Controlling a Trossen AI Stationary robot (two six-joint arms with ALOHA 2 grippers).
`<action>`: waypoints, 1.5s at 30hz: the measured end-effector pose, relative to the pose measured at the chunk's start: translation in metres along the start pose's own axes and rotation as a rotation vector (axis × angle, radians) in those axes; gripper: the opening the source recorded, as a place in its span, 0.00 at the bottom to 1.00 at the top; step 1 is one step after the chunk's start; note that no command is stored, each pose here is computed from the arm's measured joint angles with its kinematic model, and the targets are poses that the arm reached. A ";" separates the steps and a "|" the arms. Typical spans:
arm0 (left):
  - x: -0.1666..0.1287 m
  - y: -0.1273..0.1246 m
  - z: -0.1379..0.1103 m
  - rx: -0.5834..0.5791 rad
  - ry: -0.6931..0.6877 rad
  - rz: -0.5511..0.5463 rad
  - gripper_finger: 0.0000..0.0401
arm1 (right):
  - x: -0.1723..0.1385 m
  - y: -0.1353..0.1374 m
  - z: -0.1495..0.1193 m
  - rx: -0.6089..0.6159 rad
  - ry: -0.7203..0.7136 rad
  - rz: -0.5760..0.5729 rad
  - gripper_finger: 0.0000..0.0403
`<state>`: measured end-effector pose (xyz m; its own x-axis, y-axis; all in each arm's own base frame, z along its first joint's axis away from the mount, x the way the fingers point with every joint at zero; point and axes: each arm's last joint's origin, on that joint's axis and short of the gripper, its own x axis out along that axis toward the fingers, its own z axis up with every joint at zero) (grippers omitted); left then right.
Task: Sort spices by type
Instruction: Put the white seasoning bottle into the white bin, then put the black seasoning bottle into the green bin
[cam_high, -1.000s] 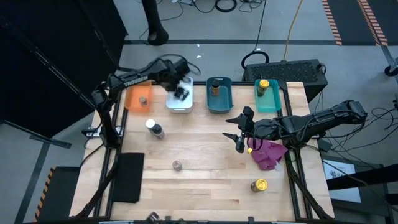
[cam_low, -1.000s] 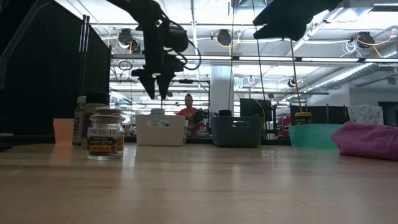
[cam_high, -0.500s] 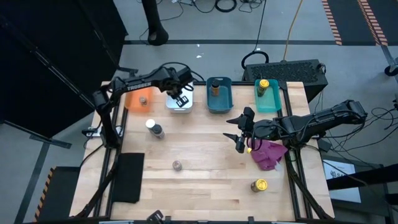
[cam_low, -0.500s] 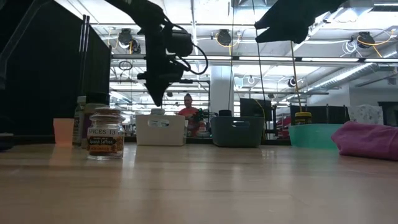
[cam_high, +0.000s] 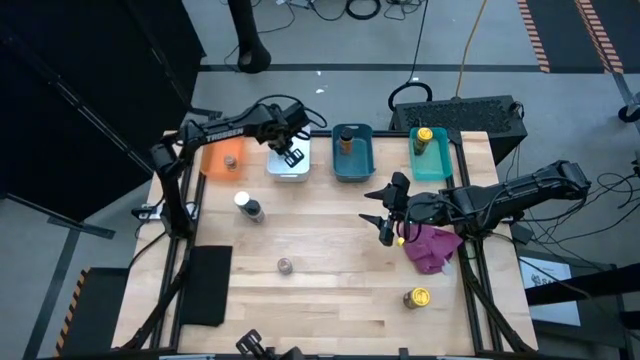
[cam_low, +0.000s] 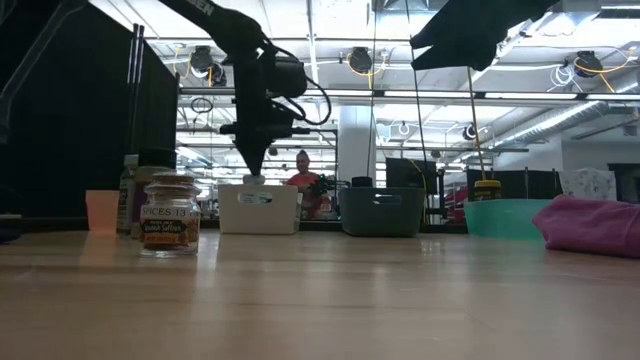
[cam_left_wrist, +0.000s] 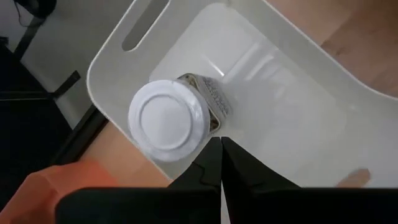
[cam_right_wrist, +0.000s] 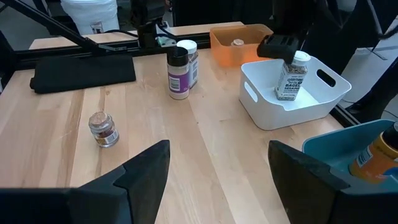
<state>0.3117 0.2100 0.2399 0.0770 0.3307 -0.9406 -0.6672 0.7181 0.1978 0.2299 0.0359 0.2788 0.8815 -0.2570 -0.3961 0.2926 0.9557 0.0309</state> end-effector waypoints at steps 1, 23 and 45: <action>0.003 0.000 0.001 -0.001 0.005 0.001 0.01 | 0.000 0.000 0.000 0.000 0.000 0.000 0.64; 0.020 0.004 0.010 0.021 -0.041 0.059 0.01 | 0.000 0.000 -0.001 0.001 0.013 -0.003 0.64; -0.120 -0.104 -0.115 0.380 -0.523 -0.160 0.01 | -0.001 -0.004 -0.012 0.070 0.103 -0.057 0.64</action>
<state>0.2867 0.0252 0.3005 0.5668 0.3868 -0.7274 -0.3172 0.9173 0.2406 0.2237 0.0343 0.2683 0.8207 -0.2915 -0.4913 0.3696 0.9267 0.0676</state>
